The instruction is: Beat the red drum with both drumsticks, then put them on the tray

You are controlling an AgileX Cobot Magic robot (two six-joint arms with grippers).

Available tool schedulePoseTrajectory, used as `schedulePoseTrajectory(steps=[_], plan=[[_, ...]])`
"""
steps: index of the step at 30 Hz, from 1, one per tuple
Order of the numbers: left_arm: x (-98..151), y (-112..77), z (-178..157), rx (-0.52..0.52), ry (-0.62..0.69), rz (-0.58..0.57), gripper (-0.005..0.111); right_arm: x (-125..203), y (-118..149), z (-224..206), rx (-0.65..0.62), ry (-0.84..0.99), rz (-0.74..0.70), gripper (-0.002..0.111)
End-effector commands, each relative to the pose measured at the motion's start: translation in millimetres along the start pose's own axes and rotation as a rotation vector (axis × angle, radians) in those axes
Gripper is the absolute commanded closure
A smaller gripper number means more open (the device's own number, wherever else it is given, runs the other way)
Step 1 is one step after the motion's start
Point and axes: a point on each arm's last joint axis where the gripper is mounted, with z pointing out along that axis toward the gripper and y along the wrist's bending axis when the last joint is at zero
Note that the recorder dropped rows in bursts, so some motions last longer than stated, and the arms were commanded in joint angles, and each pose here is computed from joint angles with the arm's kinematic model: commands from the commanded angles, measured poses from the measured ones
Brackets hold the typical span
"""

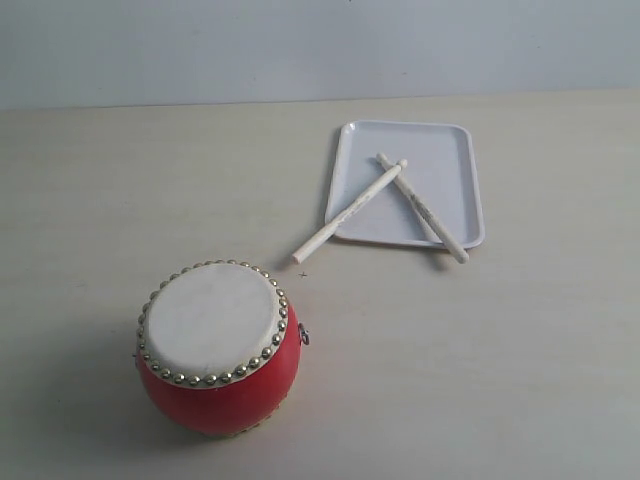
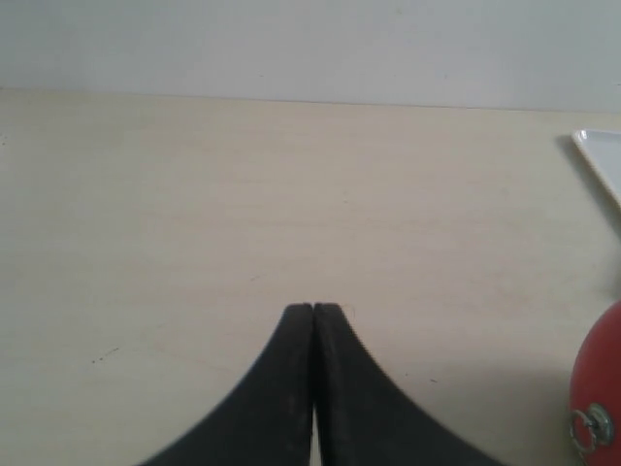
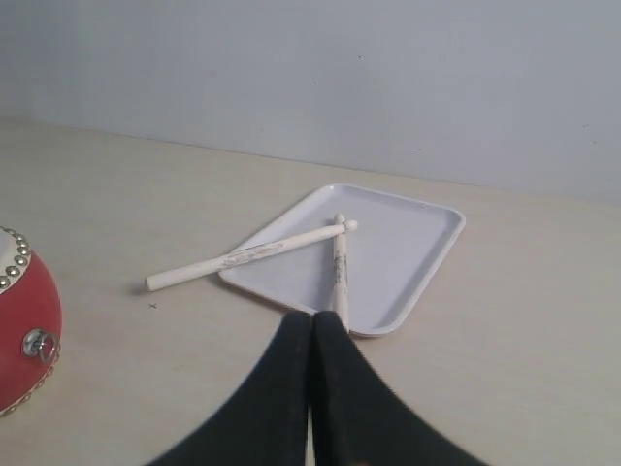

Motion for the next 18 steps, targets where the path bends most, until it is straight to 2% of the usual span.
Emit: schedulePoseTrajectory(steps=[1, 10, 18], plan=[[-0.1, 0.1, -0.1, -0.001, -0.014, -0.001, 0.107, 0.6, -0.3, 0.0, 0.004, -0.009, -0.004, 0.108], [-0.1, 0.1, -0.1, -0.001, -0.014, -0.001, 0.107, 0.6, -6.8, -0.4, 0.120, -0.011, 0.017, 0.108], [-0.1, 0.1, -0.1, -0.001, -0.014, -0.001, 0.107, 0.6, -6.9, -0.4, 0.121, -0.011, 0.017, 0.108]])
